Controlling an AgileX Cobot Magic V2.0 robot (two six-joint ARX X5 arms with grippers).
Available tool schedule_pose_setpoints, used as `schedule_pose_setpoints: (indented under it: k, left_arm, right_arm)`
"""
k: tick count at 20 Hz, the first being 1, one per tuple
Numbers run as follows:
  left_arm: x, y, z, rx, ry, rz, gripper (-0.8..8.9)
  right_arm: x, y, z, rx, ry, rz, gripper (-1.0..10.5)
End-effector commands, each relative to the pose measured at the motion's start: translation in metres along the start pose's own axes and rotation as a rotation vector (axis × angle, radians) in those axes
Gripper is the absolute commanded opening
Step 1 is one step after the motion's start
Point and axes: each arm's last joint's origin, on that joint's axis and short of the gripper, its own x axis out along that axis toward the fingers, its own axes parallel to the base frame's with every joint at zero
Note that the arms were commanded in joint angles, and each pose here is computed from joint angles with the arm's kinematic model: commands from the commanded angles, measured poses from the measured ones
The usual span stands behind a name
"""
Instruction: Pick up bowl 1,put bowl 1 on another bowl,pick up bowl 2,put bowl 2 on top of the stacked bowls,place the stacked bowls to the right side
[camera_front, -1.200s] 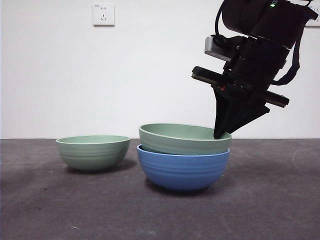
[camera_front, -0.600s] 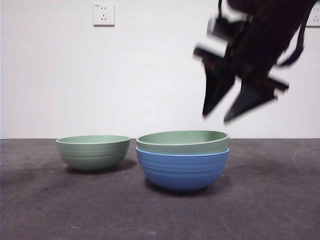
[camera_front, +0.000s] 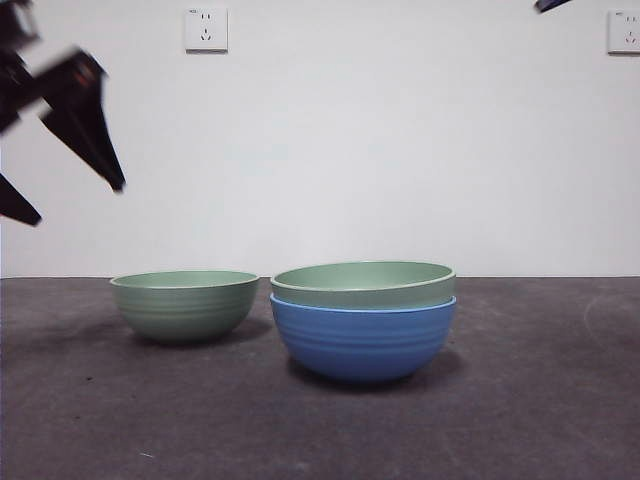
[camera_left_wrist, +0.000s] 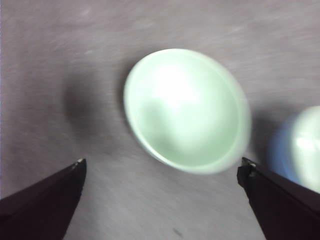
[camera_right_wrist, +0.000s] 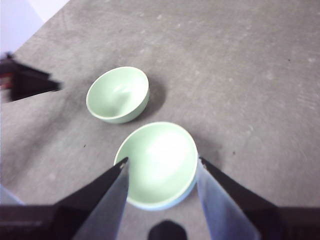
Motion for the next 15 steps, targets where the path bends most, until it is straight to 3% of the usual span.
schedule_pose_setpoints:
  k: [1, 5, 9, 15]
  left_arm:
    - [0.022, -0.001, 0.013, 0.003, 0.029, 0.037, 5.97]
    - [0.062, -0.001, 0.03, -0.005, 0.092, 0.09, 5.97]
    - [0.091, 0.001, 0.027, -0.007, 0.145, 0.093, 5.73]
    - [0.096, 0.0, 0.024, -0.002, 0.156, 0.107, 1.55]
  right_arm:
    - [-0.008, 0.001, -0.003, 0.029, -0.002, -0.002, 2.2]
    - [-0.019, 0.002, -0.009, 0.047, 0.005, -0.003, 2.2]
    - [-0.019, 0.002, -0.009, 0.048, 0.01, -0.005, 2.2]
    - [-0.019, 0.002, -0.009, 0.048, 0.01, -0.005, 2.2]
